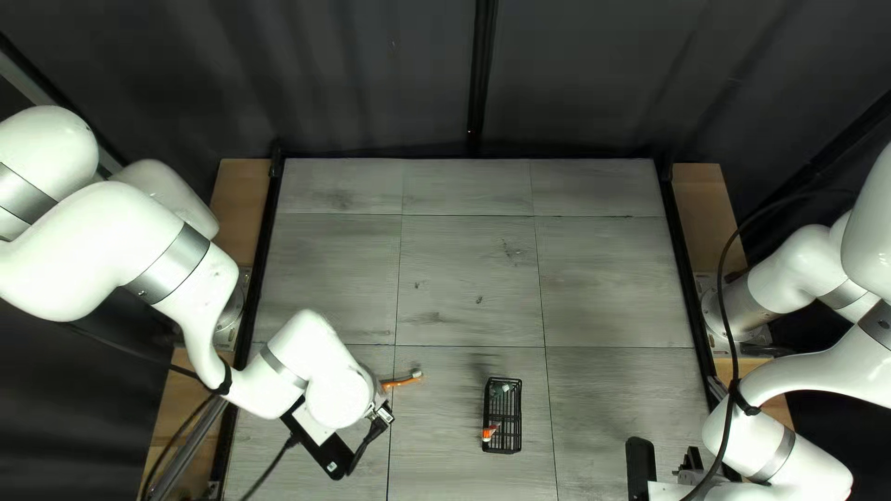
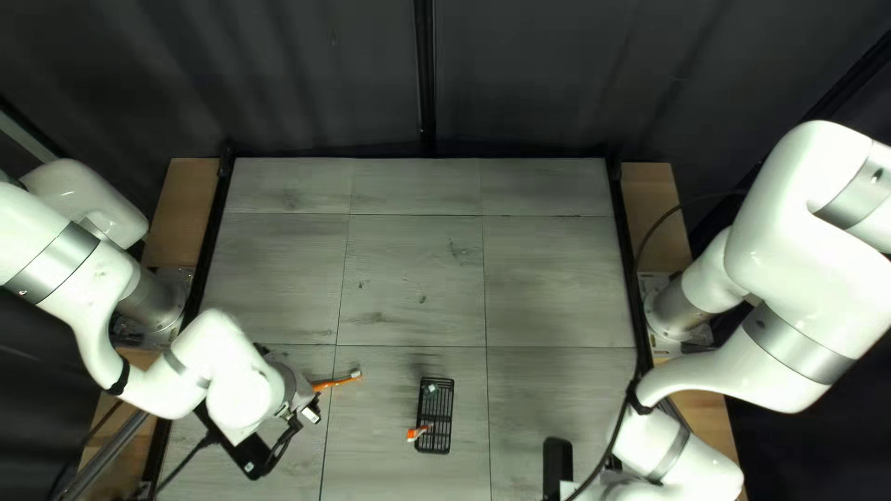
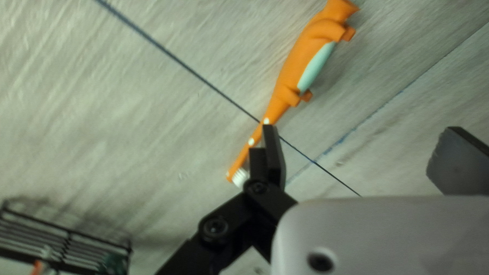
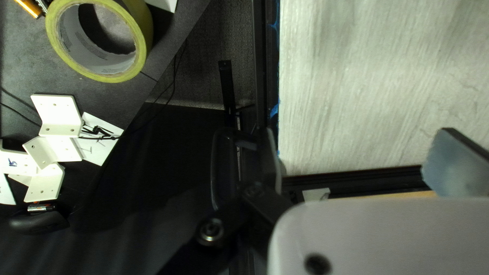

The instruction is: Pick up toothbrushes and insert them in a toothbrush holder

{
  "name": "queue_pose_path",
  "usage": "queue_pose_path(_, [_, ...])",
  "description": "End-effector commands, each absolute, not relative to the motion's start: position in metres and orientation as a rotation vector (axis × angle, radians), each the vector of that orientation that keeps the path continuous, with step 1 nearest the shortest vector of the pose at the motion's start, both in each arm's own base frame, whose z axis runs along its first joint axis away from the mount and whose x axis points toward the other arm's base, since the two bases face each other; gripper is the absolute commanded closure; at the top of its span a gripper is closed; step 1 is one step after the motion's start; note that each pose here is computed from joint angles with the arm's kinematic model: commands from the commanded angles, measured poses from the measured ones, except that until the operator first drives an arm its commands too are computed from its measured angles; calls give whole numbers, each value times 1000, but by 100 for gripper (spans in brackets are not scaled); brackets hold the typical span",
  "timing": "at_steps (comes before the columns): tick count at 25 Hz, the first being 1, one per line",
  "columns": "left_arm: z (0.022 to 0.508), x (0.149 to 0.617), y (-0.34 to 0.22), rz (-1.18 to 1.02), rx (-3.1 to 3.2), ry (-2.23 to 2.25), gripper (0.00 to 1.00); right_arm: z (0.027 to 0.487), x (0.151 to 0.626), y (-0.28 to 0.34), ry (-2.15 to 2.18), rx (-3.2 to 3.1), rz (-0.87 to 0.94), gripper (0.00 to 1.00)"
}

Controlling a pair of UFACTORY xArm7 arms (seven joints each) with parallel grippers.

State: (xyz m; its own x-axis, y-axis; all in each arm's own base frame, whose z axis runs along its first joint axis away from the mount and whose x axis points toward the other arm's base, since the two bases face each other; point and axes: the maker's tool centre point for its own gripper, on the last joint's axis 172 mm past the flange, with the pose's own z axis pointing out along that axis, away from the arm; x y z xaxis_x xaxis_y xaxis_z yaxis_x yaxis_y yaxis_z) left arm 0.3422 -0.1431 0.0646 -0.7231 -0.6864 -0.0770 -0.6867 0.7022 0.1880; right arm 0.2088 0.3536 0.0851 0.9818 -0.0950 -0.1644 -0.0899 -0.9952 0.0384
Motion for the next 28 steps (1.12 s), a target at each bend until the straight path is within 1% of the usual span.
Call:
queue_pose_path(1, [54, 341, -147, 242, -1087, 2966, 0, 85, 209, 354, -144, 3097, -259, 0])
queue_pose_path(10, [33, 318, -172, 234, -921, 3086, 0, 85, 209, 354, -144, 3097, -259, 0])
queue_pose_path(18, [20, 318, -171, 257, -878, 3101, 0, 85, 209, 354, -144, 3097, -259, 0])
queue_pose_path(25, [14, 320, -168, 234, -852, 3100, 0, 85, 209, 354, -144, 3097, -259, 0])
queue_pose_path(26, [13, 320, -168, 229, -850, 3099, 7, 85, 209, 354, -144, 3097, -259, 0])
queue_pose_path(27, [12, 321, -167, 218, -847, 3097, 25, 85, 209, 354, -144, 3097, -259, 0])
queue_pose_path(28, [11, 321, -166, 212, -845, 3096, 50, 85, 209, 354, -144, 3097, -259, 0])
